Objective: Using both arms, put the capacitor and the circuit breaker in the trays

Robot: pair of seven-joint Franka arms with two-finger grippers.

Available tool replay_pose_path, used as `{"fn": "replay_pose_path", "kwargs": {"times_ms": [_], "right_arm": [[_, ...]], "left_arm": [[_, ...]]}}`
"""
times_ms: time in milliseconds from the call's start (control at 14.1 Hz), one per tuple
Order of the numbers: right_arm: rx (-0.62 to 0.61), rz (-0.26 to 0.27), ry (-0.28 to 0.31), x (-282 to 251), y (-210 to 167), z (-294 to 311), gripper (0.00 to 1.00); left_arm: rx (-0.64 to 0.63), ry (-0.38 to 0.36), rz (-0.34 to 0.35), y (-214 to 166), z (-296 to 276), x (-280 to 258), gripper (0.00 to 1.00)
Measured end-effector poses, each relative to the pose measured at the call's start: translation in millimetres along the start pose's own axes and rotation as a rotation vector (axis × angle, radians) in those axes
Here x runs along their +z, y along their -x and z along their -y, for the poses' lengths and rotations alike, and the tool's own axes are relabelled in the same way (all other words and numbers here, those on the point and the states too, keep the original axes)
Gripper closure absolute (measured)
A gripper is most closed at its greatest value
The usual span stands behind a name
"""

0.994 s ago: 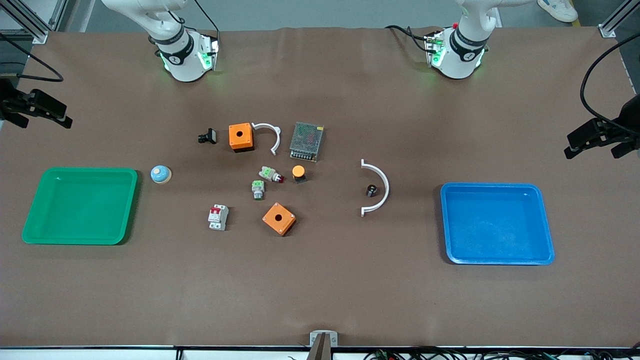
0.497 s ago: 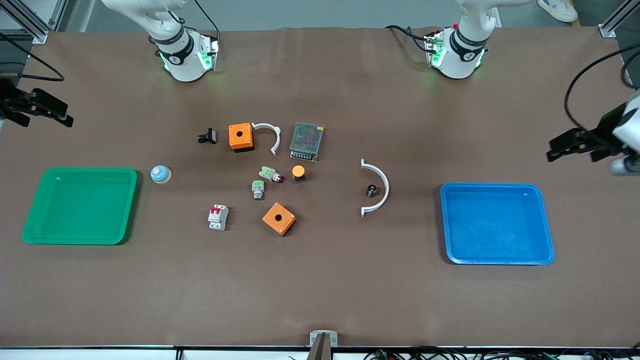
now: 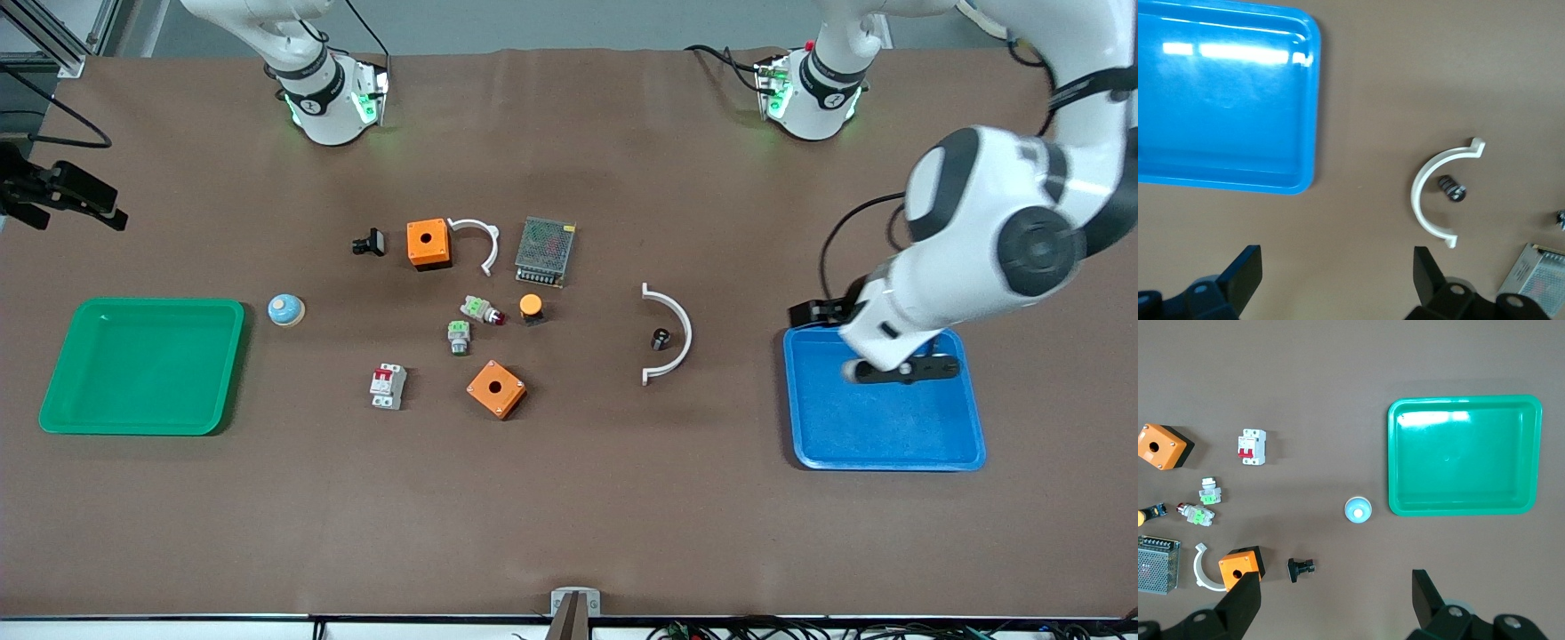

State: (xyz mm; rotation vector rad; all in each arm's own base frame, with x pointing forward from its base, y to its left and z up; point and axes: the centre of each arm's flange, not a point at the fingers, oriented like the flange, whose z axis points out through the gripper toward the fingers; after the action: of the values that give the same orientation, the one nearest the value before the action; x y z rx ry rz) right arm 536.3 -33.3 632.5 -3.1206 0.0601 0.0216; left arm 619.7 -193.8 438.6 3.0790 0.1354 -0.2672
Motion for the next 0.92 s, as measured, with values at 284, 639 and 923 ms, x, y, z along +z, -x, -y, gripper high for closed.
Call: {"fn": "replay_pose_path", "kwargs": {"times_ms": [284, 639, 923], "right_arm": [[0.003, 0.039, 0.007, 40.7, -30.2, -0.7, 0.0], [0.007, 0.121, 0.017, 125.1, -73.5, -2.2, 0.0], [0.001, 0.087, 0.028, 164.2, -93.0, 54.6, 0.0]], "left_arm": [[-0.064, -0.009, 0.002, 4.0, -56.9, 44.3, 0.0], [-0.148, -0.007, -0.019, 13.9, -121.7, 108.5, 0.0], [-0.15, 0.004, -0.065, 33.6, -153.2, 159.4, 0.0]]}}
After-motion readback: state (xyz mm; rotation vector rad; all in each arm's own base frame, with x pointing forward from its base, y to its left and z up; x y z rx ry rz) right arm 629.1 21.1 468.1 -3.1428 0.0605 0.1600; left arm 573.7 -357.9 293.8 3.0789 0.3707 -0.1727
